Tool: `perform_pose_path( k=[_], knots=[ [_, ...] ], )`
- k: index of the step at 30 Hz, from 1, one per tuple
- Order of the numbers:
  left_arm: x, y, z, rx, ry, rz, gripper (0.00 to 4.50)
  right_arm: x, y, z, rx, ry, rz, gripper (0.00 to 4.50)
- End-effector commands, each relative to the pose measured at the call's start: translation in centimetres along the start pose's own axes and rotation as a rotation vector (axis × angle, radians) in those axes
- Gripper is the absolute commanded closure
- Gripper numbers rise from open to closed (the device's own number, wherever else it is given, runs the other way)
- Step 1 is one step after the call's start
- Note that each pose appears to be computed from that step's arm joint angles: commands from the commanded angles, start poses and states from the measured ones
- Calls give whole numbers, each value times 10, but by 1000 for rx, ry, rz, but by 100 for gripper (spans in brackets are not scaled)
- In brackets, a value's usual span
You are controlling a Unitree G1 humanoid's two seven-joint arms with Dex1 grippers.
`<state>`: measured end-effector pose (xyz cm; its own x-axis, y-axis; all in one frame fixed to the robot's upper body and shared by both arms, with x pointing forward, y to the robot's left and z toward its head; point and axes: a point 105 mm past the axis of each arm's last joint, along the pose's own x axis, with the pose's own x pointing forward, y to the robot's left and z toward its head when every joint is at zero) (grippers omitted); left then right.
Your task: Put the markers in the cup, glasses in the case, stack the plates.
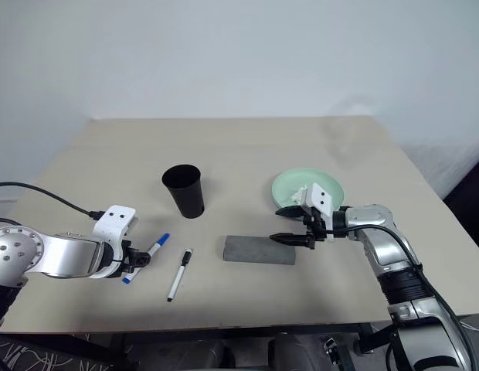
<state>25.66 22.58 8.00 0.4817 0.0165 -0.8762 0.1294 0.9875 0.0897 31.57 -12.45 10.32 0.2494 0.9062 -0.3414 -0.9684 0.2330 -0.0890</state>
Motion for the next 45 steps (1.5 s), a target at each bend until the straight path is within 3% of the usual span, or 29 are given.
perform_pose_path(
  k=[1, 5, 12, 21, 29, 35, 41, 45],
  knots=[
    [1, 4, 1, -20, -8, 2, 228, -9, -5, 16, -48, -30, -32, 90],
    [5, 4, -2, -24, -3, -7, 228, -9, -6, 15, -48, -29, -35, 90],
    [6, 10, -4, -29, -4, 6, 441, -9, -8, 16, -52, -28, -38, 90],
    [3, 7, 9, -26, -89, -28, 442, -8, -10, 17, -56, -31, -41, 90],
    [-22, 23, 56, -124, -448, 52, 442, -9, -11, 17, -62, -33, -45, 90],
    [-67, 30, 109, 15, -885, 189, 442, -9, -14, 20, -75, -31, -37, 90],
    [-83, 16, 140, 106, -1135, 144, 442, -4, -17, 25, -93, -37, -27, 90],
    [-85, -13, 160, 182, -1285, 31, 442, -2, -19, 28, -102, -42, -19, 90]
  ],
)
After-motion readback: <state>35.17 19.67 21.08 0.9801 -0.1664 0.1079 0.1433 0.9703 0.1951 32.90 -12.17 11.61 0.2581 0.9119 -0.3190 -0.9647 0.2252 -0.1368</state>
